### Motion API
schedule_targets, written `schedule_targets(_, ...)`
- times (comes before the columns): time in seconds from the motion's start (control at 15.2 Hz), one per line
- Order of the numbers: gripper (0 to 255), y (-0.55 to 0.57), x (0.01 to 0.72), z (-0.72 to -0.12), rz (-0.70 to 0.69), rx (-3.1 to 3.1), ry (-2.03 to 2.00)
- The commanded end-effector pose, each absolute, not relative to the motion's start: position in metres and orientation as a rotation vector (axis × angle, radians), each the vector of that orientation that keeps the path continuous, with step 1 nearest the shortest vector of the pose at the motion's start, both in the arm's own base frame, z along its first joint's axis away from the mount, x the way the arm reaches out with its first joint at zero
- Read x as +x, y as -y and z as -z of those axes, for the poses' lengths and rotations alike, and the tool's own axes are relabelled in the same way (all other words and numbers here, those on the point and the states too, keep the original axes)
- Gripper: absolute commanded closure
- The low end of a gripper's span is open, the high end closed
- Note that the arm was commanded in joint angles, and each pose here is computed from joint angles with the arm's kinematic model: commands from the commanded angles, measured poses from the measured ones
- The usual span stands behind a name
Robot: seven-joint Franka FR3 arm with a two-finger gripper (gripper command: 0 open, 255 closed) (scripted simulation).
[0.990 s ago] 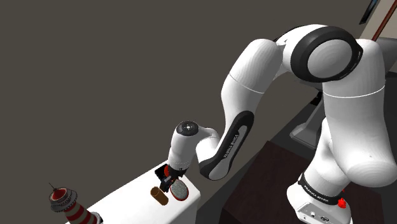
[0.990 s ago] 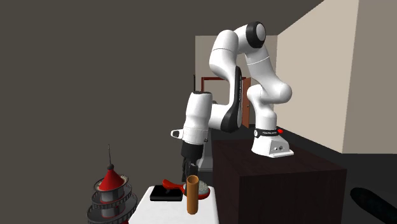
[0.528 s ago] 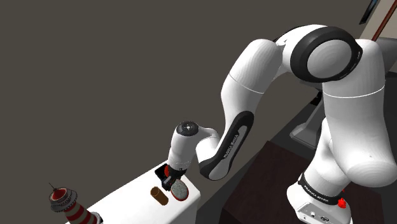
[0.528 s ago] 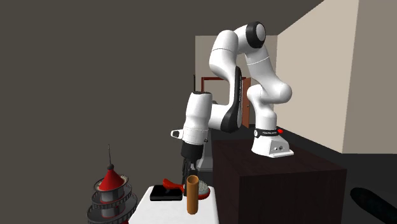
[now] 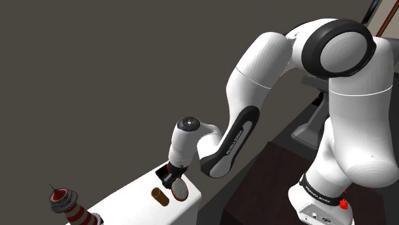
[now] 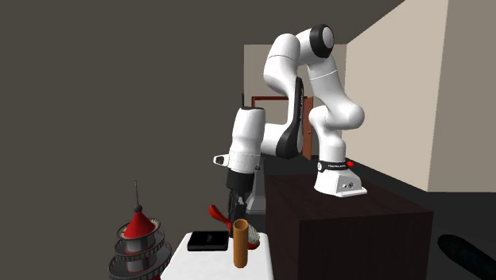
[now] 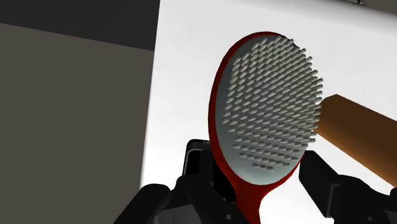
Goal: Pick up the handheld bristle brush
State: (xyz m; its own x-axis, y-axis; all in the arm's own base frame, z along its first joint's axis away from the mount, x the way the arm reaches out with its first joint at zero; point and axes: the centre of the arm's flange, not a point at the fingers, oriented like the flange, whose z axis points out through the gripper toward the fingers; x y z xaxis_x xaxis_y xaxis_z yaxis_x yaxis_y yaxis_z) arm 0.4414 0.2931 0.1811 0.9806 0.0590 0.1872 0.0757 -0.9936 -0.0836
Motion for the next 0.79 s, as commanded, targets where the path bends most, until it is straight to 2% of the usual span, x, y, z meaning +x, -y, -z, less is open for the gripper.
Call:
schedule_targets(0.0,255,-0.293,0.442,-0.191,0.283,-3.036,0.104)
schedule_targets(0.73,255,-0.293,0.442,-0.240,0.283,-3.036,0.104)
